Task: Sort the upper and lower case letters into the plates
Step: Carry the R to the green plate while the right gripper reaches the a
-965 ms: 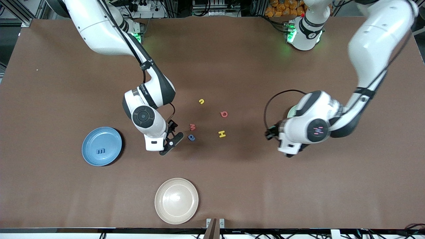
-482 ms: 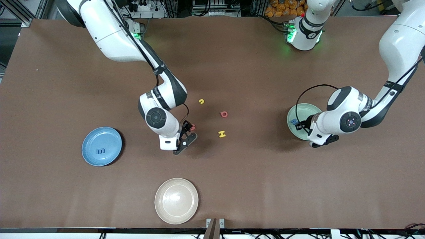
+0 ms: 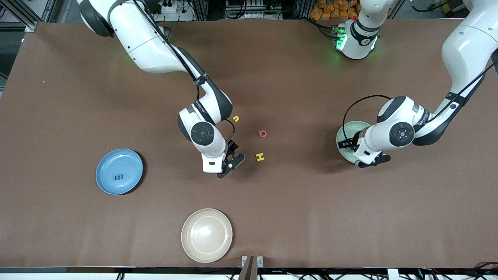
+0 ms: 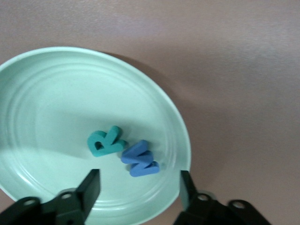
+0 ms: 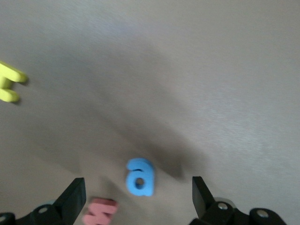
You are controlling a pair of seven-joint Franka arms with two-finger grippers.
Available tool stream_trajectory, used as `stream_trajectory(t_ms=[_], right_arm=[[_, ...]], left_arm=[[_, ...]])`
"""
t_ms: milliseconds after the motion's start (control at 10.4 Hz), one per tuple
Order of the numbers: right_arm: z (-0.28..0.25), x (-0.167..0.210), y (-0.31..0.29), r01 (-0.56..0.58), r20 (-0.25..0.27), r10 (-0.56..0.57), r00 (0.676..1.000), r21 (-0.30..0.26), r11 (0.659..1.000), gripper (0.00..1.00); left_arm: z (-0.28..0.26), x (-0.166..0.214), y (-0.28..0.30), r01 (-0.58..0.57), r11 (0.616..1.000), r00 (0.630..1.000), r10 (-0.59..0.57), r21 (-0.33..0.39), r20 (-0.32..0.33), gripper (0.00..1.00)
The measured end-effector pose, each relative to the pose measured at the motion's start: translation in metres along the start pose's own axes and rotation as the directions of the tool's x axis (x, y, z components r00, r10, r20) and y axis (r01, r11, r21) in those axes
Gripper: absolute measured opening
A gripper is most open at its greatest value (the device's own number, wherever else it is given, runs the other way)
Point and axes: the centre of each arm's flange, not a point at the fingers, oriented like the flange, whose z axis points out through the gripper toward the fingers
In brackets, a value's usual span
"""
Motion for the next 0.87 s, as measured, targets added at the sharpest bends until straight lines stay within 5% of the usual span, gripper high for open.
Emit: stream_trajectory(t_ms=[96, 193, 772, 868], right_arm=[[0.001, -0.001, 0.003, -0.003, 0.003, 0.003, 1.0, -0.011, 1.0, 1.0], [0.003, -0.001, 0.003, -0.009, 0.006, 0.009, 1.0, -0.013, 1.0, 1.0], [0.017, 0.0, -0.008, -0.014, 0.01, 0.014, 1.0, -0.021, 1.0, 0.99], [0.017, 0.0, -0.008, -0.015, 0.007, 0.015, 1.0, -0.021, 1.0, 0.86]], left_arm=[[-0.004, -0.003, 0.012, 0.011, 1.0, 1.0, -0.011, -0.004, -0.01, 0.98], [-0.009, -0.009, 0.032, 0.032, 0.999, 0.999, -0.032, -0.005, -0.023, 1.0], [-0.012, -0.036, 0.102, 0.062, 0.998, 0.997, -0.061, 0.004, -0.052, 1.0], [-0.012, -0.039, 0.11, 0.076, 0.997, 0.996, -0.076, 0.005, -0.056, 1.0]])
